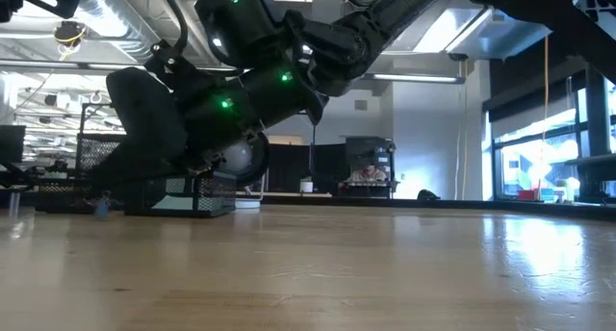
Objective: Pick and place office supplies into organizer
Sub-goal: Put the blue binder clip into the black desk organizer
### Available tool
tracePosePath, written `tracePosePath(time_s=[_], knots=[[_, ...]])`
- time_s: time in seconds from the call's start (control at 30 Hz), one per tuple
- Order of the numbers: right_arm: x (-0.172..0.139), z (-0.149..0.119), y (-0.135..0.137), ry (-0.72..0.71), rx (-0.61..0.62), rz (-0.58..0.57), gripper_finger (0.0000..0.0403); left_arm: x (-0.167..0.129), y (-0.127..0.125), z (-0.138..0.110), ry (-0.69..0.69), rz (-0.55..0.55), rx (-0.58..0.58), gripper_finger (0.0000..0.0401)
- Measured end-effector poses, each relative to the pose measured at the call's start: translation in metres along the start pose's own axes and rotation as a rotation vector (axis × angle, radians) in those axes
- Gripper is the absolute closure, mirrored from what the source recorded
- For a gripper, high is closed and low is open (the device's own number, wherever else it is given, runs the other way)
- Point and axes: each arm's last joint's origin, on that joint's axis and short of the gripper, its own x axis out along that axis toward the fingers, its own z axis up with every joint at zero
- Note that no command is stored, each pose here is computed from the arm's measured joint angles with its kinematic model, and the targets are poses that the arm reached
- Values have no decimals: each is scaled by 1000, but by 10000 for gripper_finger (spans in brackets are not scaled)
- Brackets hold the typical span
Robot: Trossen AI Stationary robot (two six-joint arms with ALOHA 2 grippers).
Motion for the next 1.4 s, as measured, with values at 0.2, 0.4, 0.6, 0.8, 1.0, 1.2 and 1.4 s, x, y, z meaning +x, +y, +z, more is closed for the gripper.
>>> tracePosePath(time_s=[0.2,0.4,0.6,0.8,1.0,1.2,1.4], knots=[[0,0,0,-1,0,1,279,0,0,0,0,0,0,336],[-1,10,2,-2,3,16,277,0,0,0,0,0,-1,336],[-33,73,13,91,-18,148,277,0,2,0,-14,59,-1,336],[-72,101,26,454,-52,155,276,0,0,0,-4,13,12,327],[-113,122,37,639,-113,37,276,0,0,0,-1,-5,18,325],[-158,134,41,675,-195,-184,276,0,1,0,-11,38,-64,314],[-201,126,41,606,-158,-285,276,1,6,-1,7,61,-140,274]])
